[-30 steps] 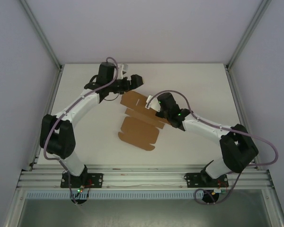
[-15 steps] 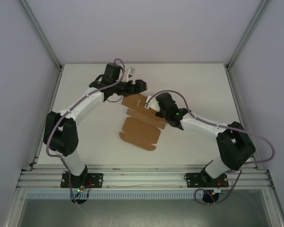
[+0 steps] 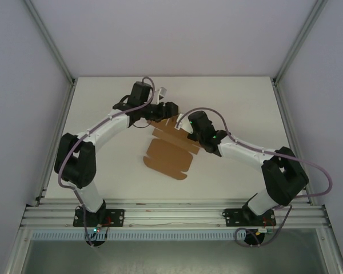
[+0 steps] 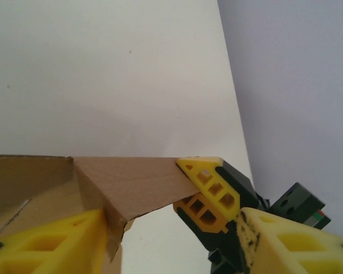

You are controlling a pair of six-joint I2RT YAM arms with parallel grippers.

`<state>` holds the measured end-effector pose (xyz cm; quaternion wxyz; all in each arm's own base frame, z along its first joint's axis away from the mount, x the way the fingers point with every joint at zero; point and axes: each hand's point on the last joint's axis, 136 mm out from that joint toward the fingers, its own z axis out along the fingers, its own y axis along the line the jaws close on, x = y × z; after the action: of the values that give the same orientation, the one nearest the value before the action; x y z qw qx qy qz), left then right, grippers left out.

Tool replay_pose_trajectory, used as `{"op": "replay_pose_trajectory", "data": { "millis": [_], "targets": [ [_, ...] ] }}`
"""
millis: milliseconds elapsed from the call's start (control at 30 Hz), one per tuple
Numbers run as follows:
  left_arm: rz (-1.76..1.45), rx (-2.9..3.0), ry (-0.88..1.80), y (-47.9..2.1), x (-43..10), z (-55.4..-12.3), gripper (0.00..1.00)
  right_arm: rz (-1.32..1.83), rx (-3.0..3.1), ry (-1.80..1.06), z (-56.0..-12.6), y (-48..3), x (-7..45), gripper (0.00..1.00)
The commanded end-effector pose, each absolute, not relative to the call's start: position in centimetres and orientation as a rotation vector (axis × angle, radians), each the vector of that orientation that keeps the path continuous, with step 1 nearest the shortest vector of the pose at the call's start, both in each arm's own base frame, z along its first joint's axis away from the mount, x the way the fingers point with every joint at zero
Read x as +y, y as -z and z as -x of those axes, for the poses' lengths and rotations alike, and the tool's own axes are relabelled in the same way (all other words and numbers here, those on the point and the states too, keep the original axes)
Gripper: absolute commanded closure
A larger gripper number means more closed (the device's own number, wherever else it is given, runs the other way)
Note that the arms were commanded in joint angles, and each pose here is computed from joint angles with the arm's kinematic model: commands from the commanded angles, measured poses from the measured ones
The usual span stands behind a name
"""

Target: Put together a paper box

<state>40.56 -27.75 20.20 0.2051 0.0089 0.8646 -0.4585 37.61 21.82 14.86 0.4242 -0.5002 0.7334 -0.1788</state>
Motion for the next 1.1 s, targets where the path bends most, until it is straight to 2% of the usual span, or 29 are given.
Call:
{"op": "replay_pose_trajectory", "data": {
  "millis": [0,167,233,400,500,1067],
  "targets": [
    [-0.017,2.422,1.341,-19.3,-29.7,-40.2,0.47,1.206,1.763,0.400,-37.9,-17.0,23.4,1.00],
    [0.081,2.471,1.199,-17.9,-28.6,-41.1,0.60,1.207,1.741,0.397,-37.6,-17.3,23.3,1.00],
    [0.098,2.480,1.174,-17.6,-28.4,-41.2,0.61,1.212,1.737,0.392,-37.4,-17.3,23.3,1.00],
    [0.145,2.519,1.077,-16.5,-27.4,-41.3,0.75,1.217,1.729,0.378,-37.0,-17.7,23.2,1.00],
    [0.154,2.521,1.068,-16.5,-27.2,-41.2,0.84,1.199,1.743,0.377,-36.8,-17.8,22.9,0.96],
    [0.159,2.518,0.999,-17.4,-26.3,-41.2,0.87,1.164,1.835,0.499,-36.0,-16.7,18.8,0.81]
  ]
}}
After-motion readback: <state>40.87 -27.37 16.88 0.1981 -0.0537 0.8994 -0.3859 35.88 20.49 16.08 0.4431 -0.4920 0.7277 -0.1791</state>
